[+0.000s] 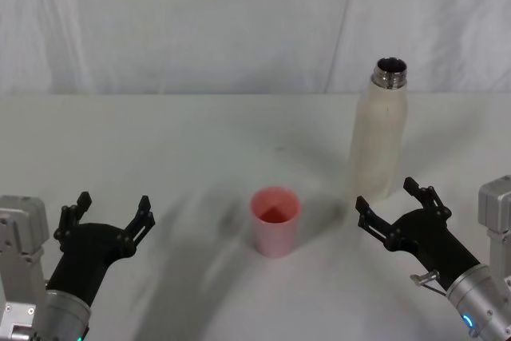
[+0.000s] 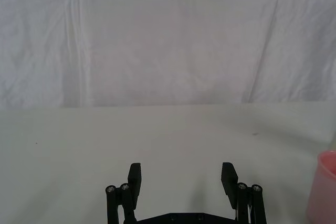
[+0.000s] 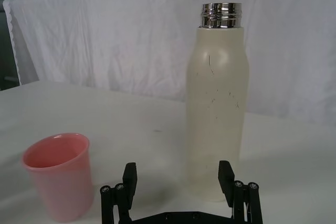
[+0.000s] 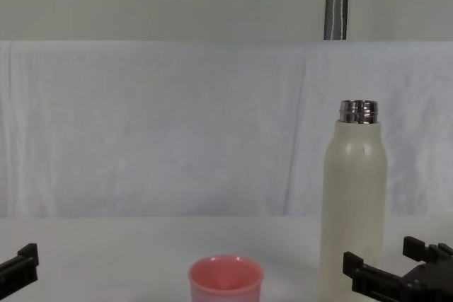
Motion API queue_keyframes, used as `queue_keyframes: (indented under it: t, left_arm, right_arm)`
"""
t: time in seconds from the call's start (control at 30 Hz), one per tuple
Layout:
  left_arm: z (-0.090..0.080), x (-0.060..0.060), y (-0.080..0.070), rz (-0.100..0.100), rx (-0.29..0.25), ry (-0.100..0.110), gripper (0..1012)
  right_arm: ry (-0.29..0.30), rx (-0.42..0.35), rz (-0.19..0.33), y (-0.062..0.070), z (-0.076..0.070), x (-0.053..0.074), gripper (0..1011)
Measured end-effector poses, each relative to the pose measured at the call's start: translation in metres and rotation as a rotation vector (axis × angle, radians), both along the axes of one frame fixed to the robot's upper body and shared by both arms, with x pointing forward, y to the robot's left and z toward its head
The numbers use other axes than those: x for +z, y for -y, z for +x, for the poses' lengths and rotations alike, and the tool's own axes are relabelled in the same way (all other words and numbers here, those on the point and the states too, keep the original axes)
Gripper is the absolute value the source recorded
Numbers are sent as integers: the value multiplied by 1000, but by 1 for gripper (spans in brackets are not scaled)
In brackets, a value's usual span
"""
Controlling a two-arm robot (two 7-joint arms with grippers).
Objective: Grasp the thermos with one hand and pour water into the cup lid.
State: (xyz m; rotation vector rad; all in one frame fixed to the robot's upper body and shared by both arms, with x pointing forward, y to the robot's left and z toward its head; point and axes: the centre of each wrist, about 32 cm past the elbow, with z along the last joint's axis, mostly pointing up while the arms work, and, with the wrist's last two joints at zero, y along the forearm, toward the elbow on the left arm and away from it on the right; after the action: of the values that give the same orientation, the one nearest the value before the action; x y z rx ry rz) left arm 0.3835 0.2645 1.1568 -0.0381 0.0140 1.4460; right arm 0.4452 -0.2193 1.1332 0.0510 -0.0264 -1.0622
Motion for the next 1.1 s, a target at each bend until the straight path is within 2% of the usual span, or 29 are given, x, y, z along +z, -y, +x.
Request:
queue_keyframes:
  t: [1.1]
  left_arm:
    - [0,0,0,0,0,0,1001]
  right_arm:
    - [0,-1,0,0,0,0,1000]
